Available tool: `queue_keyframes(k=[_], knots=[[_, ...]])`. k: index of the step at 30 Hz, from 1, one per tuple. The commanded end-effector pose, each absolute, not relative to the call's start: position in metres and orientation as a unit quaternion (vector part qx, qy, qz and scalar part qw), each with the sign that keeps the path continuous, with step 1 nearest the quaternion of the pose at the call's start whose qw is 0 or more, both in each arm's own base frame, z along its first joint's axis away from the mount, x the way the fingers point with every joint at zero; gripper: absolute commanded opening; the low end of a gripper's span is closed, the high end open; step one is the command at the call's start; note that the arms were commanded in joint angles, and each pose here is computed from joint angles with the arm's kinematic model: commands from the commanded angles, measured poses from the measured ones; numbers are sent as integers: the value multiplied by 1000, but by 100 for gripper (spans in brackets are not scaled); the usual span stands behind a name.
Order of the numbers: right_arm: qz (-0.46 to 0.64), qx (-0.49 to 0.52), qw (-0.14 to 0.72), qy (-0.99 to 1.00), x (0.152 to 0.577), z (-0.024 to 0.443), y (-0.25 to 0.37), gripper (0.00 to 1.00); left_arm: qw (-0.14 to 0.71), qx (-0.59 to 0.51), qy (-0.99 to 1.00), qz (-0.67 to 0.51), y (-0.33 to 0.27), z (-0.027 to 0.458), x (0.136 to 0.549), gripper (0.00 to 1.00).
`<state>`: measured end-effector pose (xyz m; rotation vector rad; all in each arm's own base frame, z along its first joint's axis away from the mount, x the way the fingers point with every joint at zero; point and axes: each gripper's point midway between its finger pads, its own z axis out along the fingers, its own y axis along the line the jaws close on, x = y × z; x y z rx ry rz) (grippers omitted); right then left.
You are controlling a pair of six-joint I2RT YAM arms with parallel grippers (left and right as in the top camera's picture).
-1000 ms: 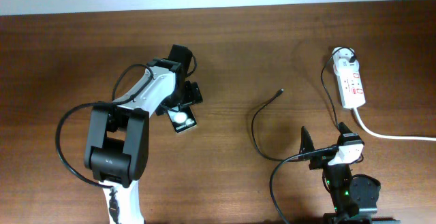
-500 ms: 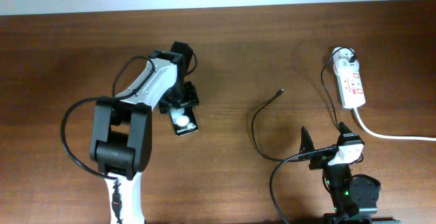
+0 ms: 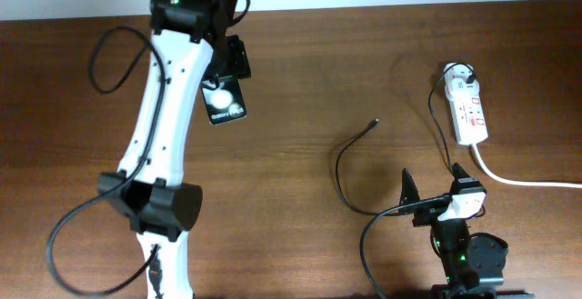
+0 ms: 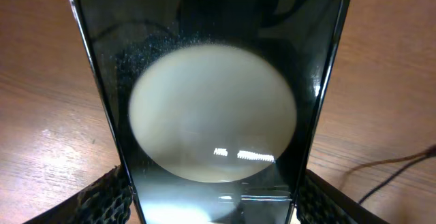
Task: Plug charger to phone and switch on socket
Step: 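Lift the phone with the left gripper and tilt it upright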
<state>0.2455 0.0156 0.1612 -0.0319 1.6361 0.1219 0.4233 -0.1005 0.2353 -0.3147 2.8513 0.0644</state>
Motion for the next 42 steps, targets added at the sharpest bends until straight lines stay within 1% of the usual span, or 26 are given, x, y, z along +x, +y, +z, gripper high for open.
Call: queue_keyframes(k=[1,4,7,8,10,13,14,16,20,22,25,26,28,30,32,34,35,37,42], knots=[[56,-13,681,730,246,159,16,99,251,-93,963,-8,-86,330,392,54],[56,-13,681,730,246,159,16,99,344,-99,933,-46,-71,405,340,54],[56,-13,681,731,245,158,16,99,394,-92,913,-62,-58,440,299,54],[56,-13,681,730,246,159,16,99,398,-92,910,-64,-55,444,287,54],[56,-13,681,730,246,159,16,99,388,-95,915,-61,-47,435,262,53],[56,-13,681,730,246,159,16,99,337,-139,931,-36,-35,395,244,53],[56,-13,681,730,246,159,16,99,306,-157,939,-29,-35,371,242,53],[56,-13,681,730,246,159,16,99,271,-171,947,-23,-40,336,253,53],[56,-13,681,730,246,159,16,99,230,-148,956,-103,-84,271,289,53],[56,-13,681,730,246,159,16,99,204,-136,959,-141,-104,244,300,52],[56,-13,681,730,246,159,16,99,165,-134,965,-156,-118,218,317,49],[56,-13,681,730,246,159,16,99,131,-137,965,-184,-128,203,325,49],[56,-13,681,730,246,159,16,99,86,-150,960,-219,-134,188,329,49],[56,-13,681,730,246,159,16,99,25,-178,943,-282,-136,174,336,49],[56,-13,681,731,245,158,16,99,-21,-196,914,-354,-142,175,339,49],[56,-13,681,730,246,159,16,99,-54,-205,876,-434,-149,186,346,49],[56,-13,681,730,246,159,16,99,-64,-204,855,-472,-150,198,346,51],[56,-13,681,730,246,159,16,99,-81,-197,816,-538,-156,222,345,50],[56,-13,681,730,246,159,16,99,-106,-177,769,-605,-165,250,341,52]])
